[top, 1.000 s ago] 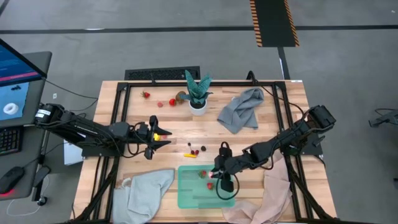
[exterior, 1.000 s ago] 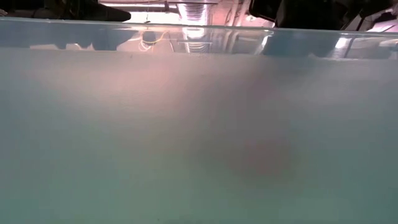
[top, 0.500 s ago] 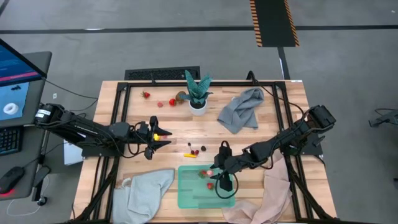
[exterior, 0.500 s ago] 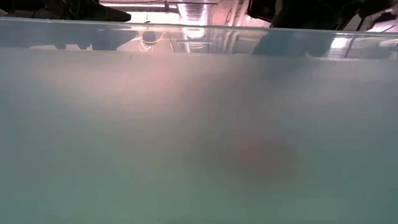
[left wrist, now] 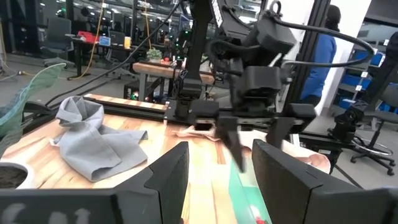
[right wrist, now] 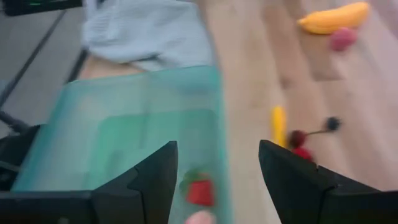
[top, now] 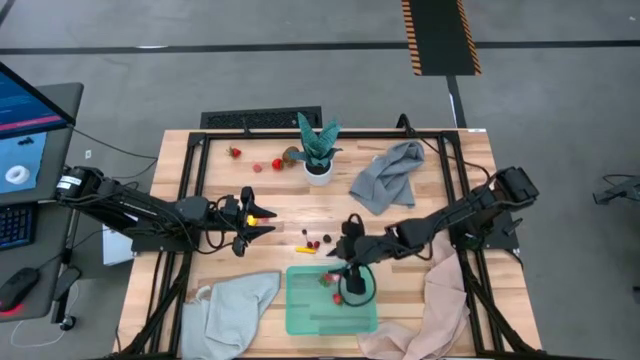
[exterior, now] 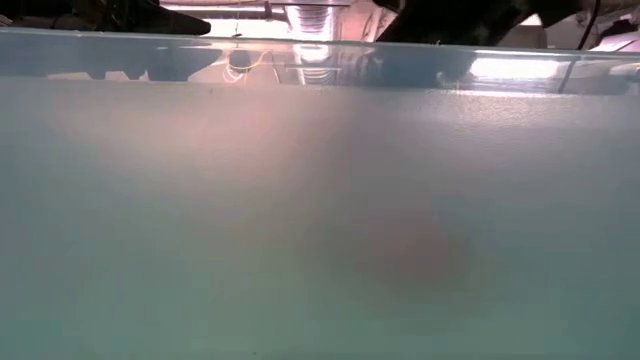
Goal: Pick and placing Produce into tupperware
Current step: Put the blackberry into the green bin
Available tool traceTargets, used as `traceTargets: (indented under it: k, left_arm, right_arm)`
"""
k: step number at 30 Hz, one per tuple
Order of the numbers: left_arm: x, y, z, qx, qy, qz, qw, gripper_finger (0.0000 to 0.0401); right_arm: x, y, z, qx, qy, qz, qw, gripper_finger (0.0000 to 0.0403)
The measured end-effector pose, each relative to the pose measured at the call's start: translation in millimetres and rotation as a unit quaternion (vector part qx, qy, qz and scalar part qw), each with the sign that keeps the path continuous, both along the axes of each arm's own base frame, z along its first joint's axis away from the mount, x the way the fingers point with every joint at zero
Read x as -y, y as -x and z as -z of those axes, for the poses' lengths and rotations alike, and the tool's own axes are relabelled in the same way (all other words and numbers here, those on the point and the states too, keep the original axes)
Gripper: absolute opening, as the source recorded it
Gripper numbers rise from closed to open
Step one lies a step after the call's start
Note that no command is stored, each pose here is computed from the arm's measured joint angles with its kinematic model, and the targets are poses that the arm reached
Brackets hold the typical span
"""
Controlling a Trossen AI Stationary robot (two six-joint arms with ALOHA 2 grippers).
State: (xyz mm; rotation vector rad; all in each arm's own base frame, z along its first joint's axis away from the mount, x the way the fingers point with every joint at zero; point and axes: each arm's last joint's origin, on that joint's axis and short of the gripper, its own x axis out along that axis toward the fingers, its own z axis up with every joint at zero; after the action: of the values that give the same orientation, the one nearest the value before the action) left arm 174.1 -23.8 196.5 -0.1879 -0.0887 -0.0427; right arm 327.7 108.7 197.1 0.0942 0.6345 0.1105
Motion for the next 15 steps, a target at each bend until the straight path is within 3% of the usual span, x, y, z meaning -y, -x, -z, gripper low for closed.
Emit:
traceTargets:
  k: [8, 15]
  left_arm:
    - [0.1, -0.1, 0.7, -0.004, 0.006, 0.001, 1.000, 0.0167]
    - [0.1, -0.1, 0.7, -0.004, 0.004, 0.001, 1.000, 0.0167]
  right_arm:
    - [51.6, -10.8, -5.7, -0.081, -0.002, 0.073, 0.994, 0.0248]
    - [83.1, -13.9, -5.8, -0.106, -0.080, 0.046, 0.990, 0.0248]
